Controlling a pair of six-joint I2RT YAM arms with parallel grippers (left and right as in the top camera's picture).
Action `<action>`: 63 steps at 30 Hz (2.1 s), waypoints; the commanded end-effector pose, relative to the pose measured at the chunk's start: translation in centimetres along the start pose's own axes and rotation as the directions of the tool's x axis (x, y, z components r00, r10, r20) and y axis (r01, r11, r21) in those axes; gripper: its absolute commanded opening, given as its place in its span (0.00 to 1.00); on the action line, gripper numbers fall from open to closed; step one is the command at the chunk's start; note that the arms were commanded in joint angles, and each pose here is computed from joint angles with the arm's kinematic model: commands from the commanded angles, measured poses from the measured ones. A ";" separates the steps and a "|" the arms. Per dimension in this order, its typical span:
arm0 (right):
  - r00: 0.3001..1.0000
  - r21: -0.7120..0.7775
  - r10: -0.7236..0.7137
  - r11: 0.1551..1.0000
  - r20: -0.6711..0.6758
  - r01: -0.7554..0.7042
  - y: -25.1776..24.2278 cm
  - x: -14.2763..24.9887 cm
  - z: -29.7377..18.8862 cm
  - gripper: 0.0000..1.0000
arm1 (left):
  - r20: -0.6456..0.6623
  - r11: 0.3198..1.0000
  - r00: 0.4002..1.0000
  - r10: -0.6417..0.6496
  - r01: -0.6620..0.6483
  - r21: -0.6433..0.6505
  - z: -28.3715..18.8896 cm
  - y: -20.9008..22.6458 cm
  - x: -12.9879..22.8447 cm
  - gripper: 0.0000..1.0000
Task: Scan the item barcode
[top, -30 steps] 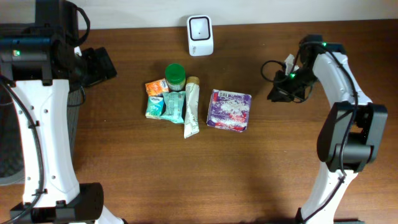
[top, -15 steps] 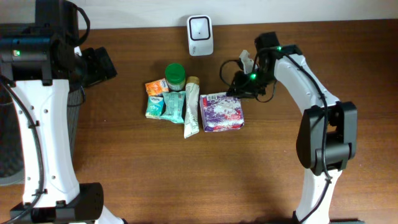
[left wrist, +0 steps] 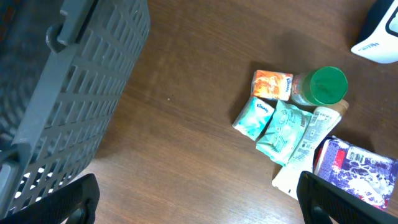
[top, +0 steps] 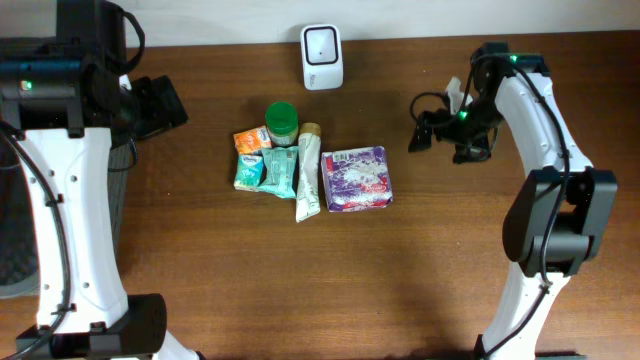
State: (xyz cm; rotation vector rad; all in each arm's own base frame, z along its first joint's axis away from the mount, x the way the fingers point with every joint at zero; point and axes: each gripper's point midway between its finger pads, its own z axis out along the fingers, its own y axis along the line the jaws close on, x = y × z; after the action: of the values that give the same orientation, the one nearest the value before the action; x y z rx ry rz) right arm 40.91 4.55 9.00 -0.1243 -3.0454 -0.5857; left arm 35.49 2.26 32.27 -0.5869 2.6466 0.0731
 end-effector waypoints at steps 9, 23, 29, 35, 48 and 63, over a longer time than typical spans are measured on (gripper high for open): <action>0.991 -0.362 -0.046 0.932 -0.129 -0.003 4.9 4.4 5.5 0.99 | 0.014 1.000 1.000 -0.010 0.010 0.001 -0.6 0.3 0.0 0.99; 0.988 -0.473 -0.149 0.874 -0.046 0.110 7.9 4.3 8.5 0.98 | 0.014 1.000 1.000 -0.010 0.010 0.001 -0.6 0.3 0.0 0.99; 0.992 -0.443 -0.122 0.891 -0.021 0.101 7.3 4.3 11.2 0.98 | 0.014 1.000 1.000 -0.010 0.010 0.001 -0.6 0.3 0.0 0.99; 0.992 -0.458 -0.122 0.883 -0.022 0.099 7.5 4.4 11.1 0.52 | 0.014 1.000 1.000 -0.010 0.010 0.001 -0.6 0.3 0.0 0.99; 0.929 -0.538 -0.246 0.762 0.275 0.361 13.6 -1.0 2.0 0.04 | 0.014 1.000 1.000 -0.010 0.010 0.001 -0.6 0.3 0.0 0.99; 0.756 -0.528 -0.450 0.542 0.476 0.655 18.9 0.1 0.0 0.04 | 0.014 1.000 1.000 -0.010 0.010 0.001 -0.6 0.2 0.0 0.99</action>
State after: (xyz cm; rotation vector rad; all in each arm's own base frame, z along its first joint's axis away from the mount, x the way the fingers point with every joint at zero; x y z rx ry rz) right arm 41.91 21.19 11.95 0.6743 -2.8651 -1.7526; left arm 35.49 2.26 32.27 -0.5874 2.6465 0.0729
